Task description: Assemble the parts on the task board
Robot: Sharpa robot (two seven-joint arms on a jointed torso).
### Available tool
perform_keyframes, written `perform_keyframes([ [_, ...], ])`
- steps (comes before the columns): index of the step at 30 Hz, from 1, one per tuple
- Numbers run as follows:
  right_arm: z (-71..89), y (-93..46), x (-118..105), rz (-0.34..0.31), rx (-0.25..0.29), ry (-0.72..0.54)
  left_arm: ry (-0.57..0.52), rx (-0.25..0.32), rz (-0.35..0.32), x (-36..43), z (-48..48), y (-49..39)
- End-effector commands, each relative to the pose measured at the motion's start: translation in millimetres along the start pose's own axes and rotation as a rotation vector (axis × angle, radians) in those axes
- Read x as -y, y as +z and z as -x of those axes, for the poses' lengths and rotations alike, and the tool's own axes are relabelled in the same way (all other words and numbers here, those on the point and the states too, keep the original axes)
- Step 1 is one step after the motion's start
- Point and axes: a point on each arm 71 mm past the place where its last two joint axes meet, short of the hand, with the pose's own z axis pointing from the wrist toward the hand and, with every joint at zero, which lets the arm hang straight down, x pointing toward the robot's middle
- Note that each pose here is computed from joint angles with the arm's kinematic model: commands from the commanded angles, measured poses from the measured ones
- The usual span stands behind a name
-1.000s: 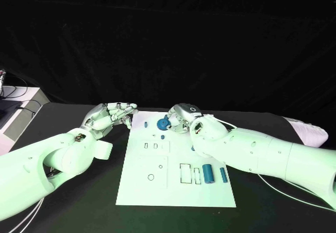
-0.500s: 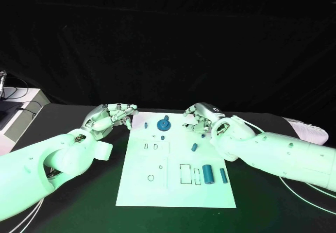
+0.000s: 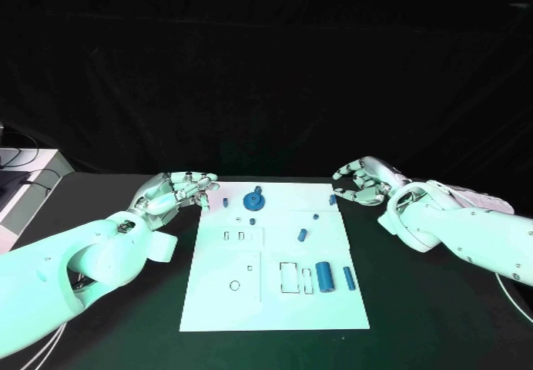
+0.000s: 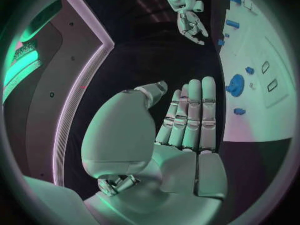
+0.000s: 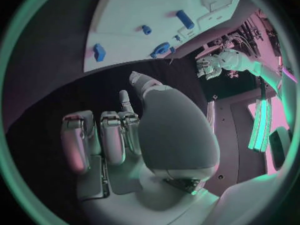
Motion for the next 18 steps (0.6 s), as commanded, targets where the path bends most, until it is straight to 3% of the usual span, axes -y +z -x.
perform_keyframes([
  [1,2.9,-0.6,9.1,0.039,-0.047,0.040,-0.014,-0.033,-0.012,-0.4,-3.9,-0.4],
  [9,7.0,0.5,28.9,0.006,-0.068,0.010,-0.018,-0.035,-0.006,-3.7,-4.3,-1.1],
  [18,-3.5,8.3,34.4,-0.001,-0.095,-0.016,-0.022,-0.036,-0.003,-6.1,-5.0,-0.4],
])
